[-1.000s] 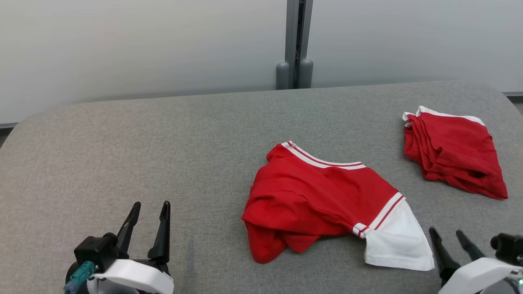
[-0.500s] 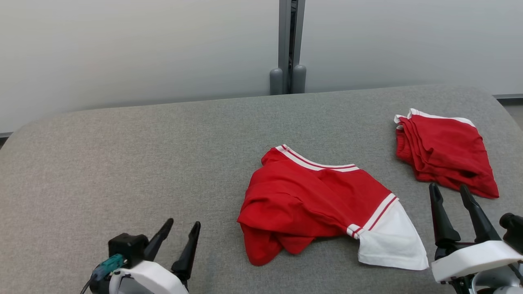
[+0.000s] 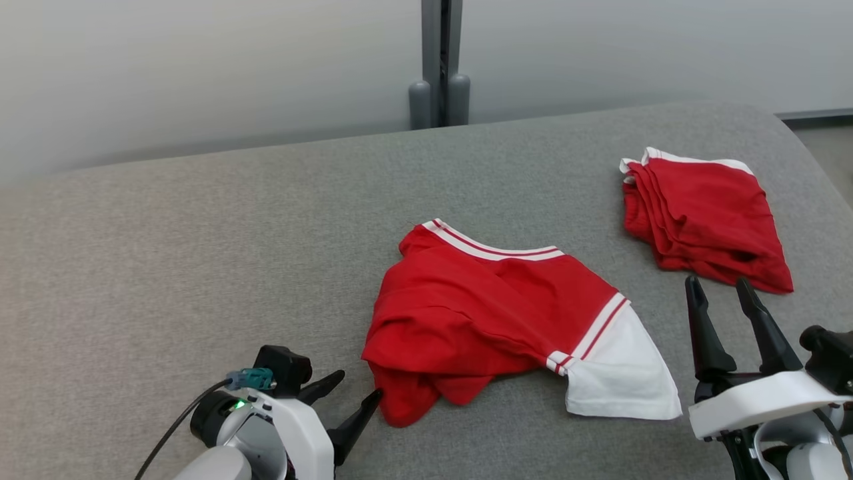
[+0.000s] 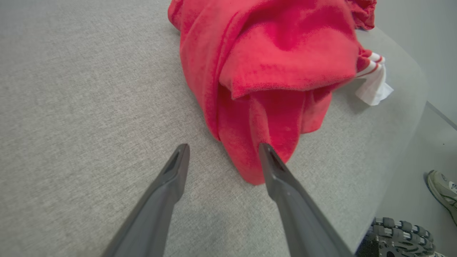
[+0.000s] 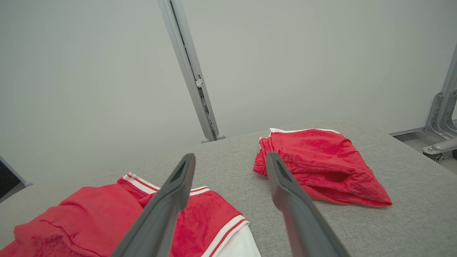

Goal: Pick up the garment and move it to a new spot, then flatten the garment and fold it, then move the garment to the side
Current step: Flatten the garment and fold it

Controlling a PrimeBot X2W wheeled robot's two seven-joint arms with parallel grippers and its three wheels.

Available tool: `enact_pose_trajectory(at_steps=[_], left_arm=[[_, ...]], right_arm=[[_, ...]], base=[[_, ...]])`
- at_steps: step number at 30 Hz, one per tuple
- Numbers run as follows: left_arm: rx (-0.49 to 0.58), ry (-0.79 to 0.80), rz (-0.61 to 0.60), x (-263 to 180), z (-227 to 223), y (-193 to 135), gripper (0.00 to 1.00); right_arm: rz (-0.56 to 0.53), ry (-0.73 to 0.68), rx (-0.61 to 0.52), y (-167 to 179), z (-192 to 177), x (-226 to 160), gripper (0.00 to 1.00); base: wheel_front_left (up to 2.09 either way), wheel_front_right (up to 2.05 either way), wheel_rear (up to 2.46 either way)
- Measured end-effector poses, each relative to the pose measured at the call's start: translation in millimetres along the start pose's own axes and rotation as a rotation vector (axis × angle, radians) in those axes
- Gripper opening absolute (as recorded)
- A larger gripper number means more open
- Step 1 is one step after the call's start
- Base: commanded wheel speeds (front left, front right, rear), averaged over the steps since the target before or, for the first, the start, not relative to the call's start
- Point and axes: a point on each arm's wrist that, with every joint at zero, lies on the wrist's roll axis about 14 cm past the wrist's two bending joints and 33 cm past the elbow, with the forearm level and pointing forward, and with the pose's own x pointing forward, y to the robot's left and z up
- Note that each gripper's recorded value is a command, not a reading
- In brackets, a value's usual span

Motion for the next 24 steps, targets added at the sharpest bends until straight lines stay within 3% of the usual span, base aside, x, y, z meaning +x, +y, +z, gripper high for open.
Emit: enact_pose_trajectory(at_steps=[11,12,13,16,24], left_arm=[[-0.02,0.063,-0.139,37.4,-1.6,-22.8,1.0],[-0.029,0.067,-0.151,39.7,-2.3,-26.2,0.65],[-0.028,0.065,-0.158,41.4,-1.8,-28.1,0.0],[-0.008,0.042,-0.154,42.6,3.7,-23.4,0.0],[0.153,-0.092,0.014,33.0,46.4,36.7,0.0]], right_arm=[[-0.064,0.016,-0.012,-20.0,-9.0,-0.7,1.0],[-0.068,0.019,-0.012,-21.2,-10.3,-1.1,1.0],[-0.071,0.018,-0.012,-22.1,-10.8,-1.8,1.0],[-0.075,0.019,-0.011,-23.0,-12.0,-3.2,1.0],[-0.07,0.007,-0.006,-20.8,-10.4,-3.4,1.0]], base=[[0.0,0.0,0.0],[0.0,0.0,0.0],[0.0,0.0,0.0],[0.0,0.0,0.0],[0.0,0.0,0.0]])
